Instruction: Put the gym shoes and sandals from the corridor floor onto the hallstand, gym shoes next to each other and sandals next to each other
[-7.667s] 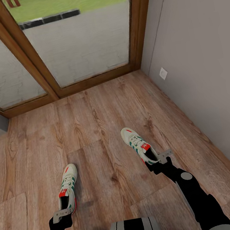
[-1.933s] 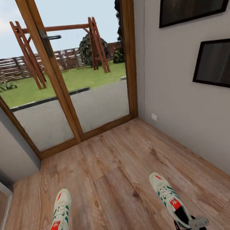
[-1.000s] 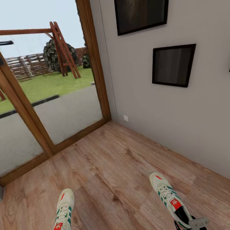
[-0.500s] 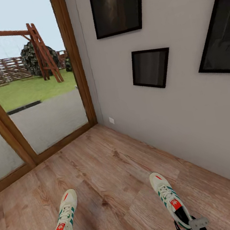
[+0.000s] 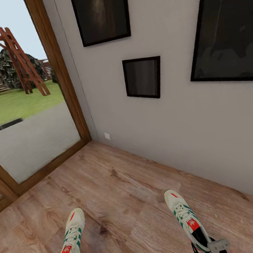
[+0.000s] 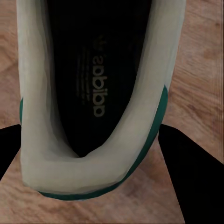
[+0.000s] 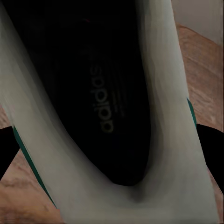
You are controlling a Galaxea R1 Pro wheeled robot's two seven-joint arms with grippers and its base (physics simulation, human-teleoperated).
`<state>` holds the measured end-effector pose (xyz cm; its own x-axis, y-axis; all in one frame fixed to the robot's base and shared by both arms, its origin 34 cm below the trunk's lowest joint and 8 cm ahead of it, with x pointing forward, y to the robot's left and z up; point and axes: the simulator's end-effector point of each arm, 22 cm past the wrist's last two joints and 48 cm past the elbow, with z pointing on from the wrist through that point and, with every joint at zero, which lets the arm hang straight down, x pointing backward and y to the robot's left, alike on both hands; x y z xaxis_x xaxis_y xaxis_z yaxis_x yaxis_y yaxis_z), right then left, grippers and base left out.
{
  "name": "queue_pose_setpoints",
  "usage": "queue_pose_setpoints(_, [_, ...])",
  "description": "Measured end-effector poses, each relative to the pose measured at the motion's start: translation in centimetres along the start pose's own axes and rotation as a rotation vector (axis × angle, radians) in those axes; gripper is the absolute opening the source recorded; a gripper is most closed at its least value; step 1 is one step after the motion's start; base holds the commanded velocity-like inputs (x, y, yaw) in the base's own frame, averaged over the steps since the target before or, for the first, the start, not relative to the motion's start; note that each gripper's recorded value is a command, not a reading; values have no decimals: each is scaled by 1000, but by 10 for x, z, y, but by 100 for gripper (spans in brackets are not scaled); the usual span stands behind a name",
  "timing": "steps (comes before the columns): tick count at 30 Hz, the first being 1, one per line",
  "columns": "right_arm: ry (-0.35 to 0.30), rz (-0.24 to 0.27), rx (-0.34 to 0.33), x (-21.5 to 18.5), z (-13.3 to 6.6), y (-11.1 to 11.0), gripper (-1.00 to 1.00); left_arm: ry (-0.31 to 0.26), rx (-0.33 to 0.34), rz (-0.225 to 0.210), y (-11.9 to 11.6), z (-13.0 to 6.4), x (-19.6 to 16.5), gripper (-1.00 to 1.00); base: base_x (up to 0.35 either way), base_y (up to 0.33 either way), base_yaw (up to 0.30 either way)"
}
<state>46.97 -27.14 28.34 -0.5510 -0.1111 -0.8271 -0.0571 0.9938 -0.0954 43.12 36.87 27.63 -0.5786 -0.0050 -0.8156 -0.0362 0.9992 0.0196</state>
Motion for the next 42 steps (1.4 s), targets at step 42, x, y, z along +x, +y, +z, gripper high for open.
queue_pose_setpoints(42, [0,0,-1,0,0,0,-100,-1,-2,-2,0,0,0,-100,0,0,-282])
